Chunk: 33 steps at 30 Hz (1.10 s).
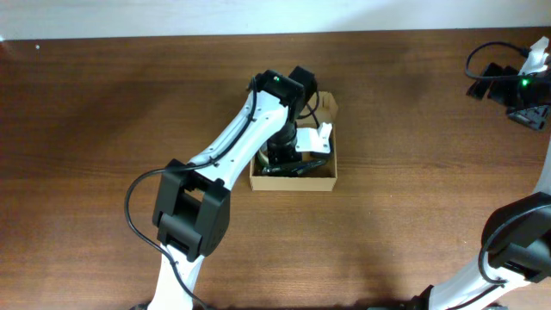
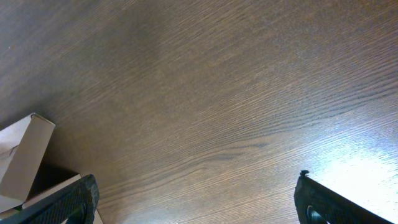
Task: Pack container
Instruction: 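Carry the grey pen right and lower it into the box, then release the grey pen and lift the left gripper out of the box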
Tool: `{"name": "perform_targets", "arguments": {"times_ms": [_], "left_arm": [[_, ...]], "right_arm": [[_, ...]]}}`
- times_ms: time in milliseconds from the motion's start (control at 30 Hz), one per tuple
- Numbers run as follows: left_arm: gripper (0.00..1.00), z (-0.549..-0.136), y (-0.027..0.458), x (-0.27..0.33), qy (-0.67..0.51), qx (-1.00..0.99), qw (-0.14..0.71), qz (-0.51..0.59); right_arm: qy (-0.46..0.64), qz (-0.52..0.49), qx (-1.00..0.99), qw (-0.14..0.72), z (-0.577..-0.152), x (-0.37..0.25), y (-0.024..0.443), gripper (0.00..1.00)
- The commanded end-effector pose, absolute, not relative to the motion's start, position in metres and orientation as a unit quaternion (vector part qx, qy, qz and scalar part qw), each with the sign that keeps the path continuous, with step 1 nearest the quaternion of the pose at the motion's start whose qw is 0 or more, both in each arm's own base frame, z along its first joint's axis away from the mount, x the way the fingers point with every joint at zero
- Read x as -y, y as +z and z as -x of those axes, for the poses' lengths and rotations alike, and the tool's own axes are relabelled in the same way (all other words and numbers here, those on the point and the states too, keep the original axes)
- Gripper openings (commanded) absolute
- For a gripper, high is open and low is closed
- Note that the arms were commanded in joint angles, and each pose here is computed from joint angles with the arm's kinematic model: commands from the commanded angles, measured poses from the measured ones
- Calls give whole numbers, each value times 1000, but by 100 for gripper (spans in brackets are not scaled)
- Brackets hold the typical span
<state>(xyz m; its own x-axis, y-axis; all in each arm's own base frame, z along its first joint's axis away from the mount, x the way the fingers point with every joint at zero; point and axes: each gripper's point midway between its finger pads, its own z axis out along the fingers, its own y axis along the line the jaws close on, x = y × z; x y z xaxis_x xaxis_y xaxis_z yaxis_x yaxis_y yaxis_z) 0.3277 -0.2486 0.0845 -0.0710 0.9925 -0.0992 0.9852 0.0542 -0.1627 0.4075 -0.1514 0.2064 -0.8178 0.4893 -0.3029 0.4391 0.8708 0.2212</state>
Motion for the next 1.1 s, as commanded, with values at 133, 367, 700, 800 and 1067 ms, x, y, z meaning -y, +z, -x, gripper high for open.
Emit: {"name": "perform_targets", "arguments": {"times_ms": [133, 367, 700, 800, 1067], "left_arm": [[22, -325, 83, 249, 81, 726, 25, 683], [37, -328, 114, 251, 29, 751, 19, 659], [55, -360, 264, 233, -45, 792, -178, 582], [56, -376, 314, 187, -98, 821, -248, 504], [55, -416, 359, 16, -64, 927, -330, 166]], "right_arm": [[74, -244, -951, 175, -408, 150, 204, 99], [74, -244, -951, 175, -408, 150, 204, 99], [74, -244, -951, 175, -408, 150, 204, 99], [74, -244, -951, 175, -408, 150, 204, 99], [73, -243, -945, 208, -423, 155, 210, 99]]}}
